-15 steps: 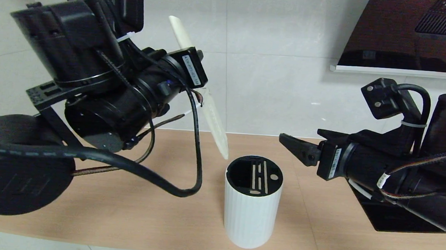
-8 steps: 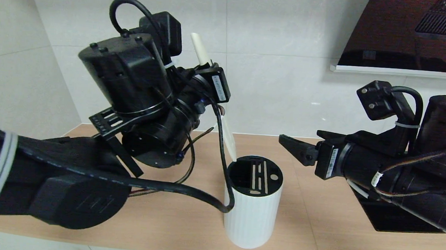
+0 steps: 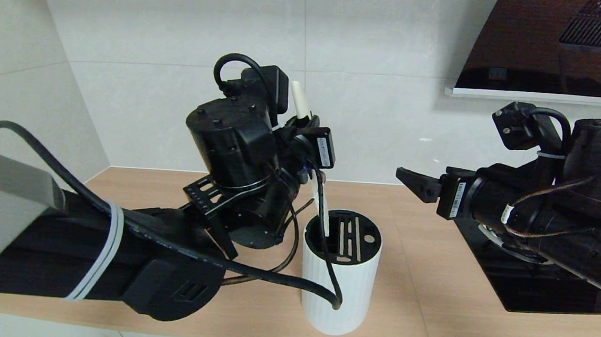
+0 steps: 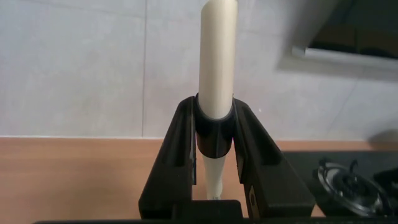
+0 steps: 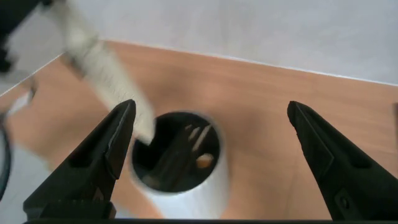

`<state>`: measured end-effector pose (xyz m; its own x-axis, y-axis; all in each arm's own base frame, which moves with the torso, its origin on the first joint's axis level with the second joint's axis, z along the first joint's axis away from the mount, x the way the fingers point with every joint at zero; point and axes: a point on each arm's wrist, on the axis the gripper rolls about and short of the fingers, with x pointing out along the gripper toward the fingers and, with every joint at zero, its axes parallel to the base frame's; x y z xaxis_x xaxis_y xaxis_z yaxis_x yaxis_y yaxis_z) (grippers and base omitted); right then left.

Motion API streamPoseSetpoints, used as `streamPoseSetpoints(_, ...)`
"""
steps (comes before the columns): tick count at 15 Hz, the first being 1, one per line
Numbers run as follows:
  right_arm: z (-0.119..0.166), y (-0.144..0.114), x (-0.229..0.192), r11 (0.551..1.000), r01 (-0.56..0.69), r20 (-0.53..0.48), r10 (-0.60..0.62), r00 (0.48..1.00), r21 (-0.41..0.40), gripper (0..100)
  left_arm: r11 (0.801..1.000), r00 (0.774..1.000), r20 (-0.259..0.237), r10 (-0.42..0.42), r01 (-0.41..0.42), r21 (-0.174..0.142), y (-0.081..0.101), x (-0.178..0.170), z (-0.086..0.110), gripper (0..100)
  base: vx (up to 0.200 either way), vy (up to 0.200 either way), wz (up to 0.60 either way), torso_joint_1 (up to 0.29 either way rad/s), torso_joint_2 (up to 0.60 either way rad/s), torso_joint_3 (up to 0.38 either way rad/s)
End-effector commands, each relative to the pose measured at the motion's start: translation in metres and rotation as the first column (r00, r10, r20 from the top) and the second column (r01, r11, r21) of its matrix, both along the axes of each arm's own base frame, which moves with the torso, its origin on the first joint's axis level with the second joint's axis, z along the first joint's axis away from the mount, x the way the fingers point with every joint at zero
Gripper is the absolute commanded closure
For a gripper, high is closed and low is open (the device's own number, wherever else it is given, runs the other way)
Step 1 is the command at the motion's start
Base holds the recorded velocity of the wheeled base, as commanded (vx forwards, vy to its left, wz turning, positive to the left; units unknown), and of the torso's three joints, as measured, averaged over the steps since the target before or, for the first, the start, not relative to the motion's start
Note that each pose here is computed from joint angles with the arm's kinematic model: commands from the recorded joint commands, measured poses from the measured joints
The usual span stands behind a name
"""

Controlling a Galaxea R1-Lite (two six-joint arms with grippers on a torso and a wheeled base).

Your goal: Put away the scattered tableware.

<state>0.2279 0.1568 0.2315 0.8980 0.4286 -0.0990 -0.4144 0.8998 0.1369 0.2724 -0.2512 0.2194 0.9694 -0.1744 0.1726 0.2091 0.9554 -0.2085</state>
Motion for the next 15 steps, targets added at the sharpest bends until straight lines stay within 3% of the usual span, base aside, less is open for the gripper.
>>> streamPoseSetpoints(1,-0.006,0.000,0.009,1.000,0.018,-0.017,-0.018,1.000,-0.012,0,1.000,0.999,-0.029,-0.015,0.015,0.022,-0.010,0.002,-0.015,100,0.000,0.000,0.00,0.000,0.00,0.000)
streamPoseSetpoints(8,-0.006,0.000,0.010,1.000,0.020,-0.018,-0.020,1.000,-0.013,0,0.997,0.997,-0.066,-0.041,0.045,0.057,-0.027,0.003,-0.040,100,0.000,0.000,0.00,0.000,0.00,0.000)
streamPoseSetpoints(15,-0.006,0.000,0.009,1.000,0.020,-0.018,-0.020,1.000,-0.013,0,0.988,0.988,-0.155,-0.029,0.052,0.144,-0.035,0.010,-0.085,100,0.000,0.000,0.00,0.000,0.00,0.000)
